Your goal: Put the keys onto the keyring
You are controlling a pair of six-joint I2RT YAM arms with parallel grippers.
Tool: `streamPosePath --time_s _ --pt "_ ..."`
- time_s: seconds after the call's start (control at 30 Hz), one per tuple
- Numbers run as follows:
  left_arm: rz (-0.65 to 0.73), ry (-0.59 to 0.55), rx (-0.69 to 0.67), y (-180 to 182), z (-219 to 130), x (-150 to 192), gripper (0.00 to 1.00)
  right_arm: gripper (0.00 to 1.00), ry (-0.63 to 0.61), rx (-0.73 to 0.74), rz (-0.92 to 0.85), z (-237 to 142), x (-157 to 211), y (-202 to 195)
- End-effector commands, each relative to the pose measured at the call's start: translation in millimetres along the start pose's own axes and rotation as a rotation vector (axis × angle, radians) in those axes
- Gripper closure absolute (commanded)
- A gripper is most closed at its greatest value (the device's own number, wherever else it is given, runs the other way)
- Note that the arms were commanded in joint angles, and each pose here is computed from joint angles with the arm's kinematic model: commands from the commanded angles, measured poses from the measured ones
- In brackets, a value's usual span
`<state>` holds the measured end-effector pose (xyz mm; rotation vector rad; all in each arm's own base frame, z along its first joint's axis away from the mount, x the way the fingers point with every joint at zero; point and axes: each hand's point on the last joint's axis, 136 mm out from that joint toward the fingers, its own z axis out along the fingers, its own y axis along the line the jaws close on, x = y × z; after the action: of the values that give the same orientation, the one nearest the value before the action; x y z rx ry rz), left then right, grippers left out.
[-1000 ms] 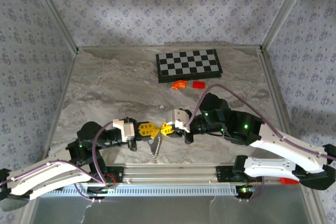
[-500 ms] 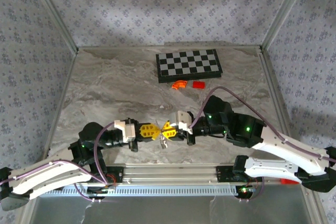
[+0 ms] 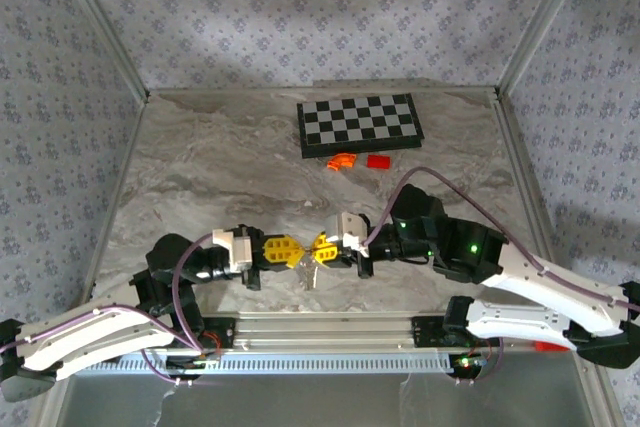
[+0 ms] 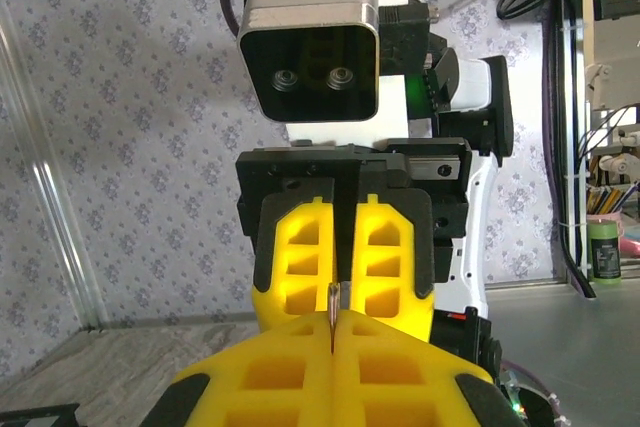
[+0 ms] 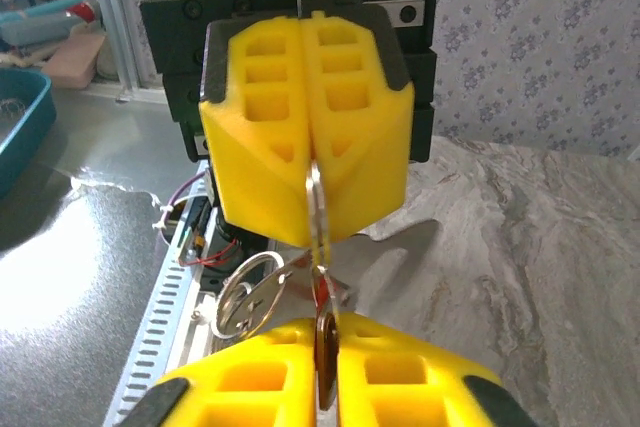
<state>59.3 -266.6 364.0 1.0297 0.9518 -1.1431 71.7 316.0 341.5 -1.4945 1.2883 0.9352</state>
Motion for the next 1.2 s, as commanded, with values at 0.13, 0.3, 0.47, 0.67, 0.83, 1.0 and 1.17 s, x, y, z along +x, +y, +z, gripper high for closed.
streamPosePath --time_s 0.13,0.3,0.47,0.67,0.83,1.0,1.17 --pt "0.018 -0.103 0.036 -6 -2 -29 1.00 0.96 -0.021 -0.033 0.009 -2 -3 6" --pt "0.015 -0.107 0.061 -10 -2 -29 1.00 0.98 -0.011 -0.069 0.008 2 -1 12" --pt "0.012 -0.113 0.070 -12 -2 -30 1.00 0.99 0.008 -0.098 0.011 6 3 17" --pt "0.017 -0.118 0.075 -13 -3 -31 1.00 0.96 0.011 -0.098 -0.007 2 3 21" --pt "0.013 -0.123 0.082 -15 -5 -32 1.00 0.89 -0.026 -0.104 -0.021 -7 -6 25" --pt "0.011 -0.128 0.094 -17 -6 -34 1.00 0.80 -0.066 -0.104 -0.035 -13 -12 27" --pt "0.009 -0.119 0.120 -21 -4 -32 1.00 0.78 -0.096 -0.109 -0.045 -18 -19 29"
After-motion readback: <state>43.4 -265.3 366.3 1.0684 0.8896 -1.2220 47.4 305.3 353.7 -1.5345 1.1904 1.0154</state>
